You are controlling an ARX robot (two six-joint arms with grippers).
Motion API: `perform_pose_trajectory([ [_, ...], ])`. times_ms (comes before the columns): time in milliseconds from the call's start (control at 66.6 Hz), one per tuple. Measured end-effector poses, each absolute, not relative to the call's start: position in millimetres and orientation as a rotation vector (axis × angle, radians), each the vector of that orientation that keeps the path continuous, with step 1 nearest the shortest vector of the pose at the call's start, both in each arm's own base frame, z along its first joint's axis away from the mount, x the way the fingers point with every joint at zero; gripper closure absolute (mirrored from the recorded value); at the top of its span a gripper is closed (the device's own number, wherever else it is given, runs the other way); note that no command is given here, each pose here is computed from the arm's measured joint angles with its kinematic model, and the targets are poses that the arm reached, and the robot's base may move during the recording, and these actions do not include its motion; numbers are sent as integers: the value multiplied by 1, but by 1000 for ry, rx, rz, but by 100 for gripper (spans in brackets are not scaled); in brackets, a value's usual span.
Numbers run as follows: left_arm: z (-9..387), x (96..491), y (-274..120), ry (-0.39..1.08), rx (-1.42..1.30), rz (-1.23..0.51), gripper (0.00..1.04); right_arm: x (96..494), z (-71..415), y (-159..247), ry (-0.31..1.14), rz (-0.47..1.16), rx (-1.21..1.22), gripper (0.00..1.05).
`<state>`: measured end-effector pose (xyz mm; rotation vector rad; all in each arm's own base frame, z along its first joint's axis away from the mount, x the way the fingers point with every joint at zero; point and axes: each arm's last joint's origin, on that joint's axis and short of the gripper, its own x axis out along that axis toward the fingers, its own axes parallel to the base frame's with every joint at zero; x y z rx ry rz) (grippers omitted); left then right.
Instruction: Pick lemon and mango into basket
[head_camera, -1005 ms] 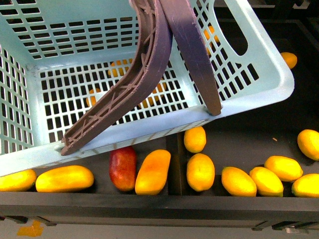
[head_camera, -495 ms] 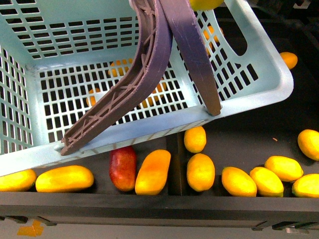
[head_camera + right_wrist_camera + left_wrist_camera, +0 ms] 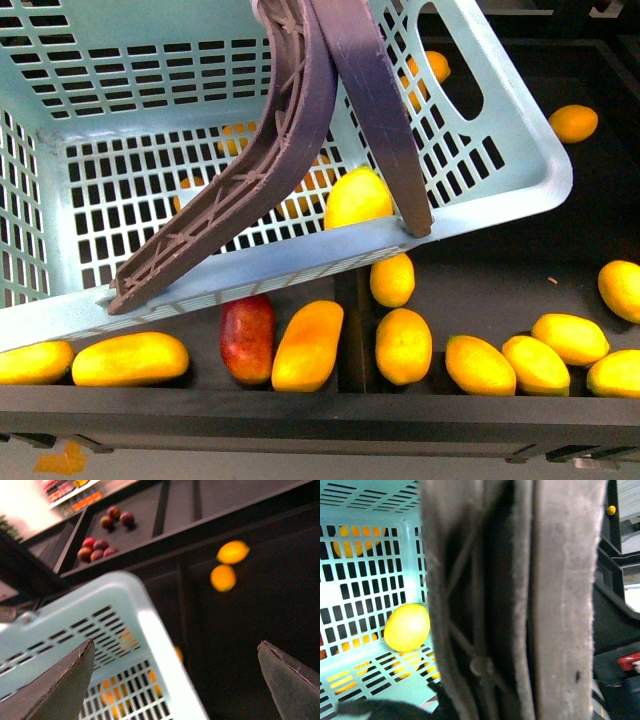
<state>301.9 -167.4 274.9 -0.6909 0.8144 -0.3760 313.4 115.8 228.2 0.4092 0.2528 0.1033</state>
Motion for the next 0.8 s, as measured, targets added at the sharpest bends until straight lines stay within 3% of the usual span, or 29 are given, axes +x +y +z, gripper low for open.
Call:
perform_pose_trajectory([
  [60,275,302,-167,814,-691,-376,91,306,236,99,201,43,389,11],
  [180,275,302,-168,817,-692,-380,91,270,242,55,-7,8,174,33],
  [570,275,302,-168,814,-689,-376,91,201,198,21,9,7,12,103],
  [795,275,302,-168,816,-691,-380,91,177,186,12,11,3,5,103],
])
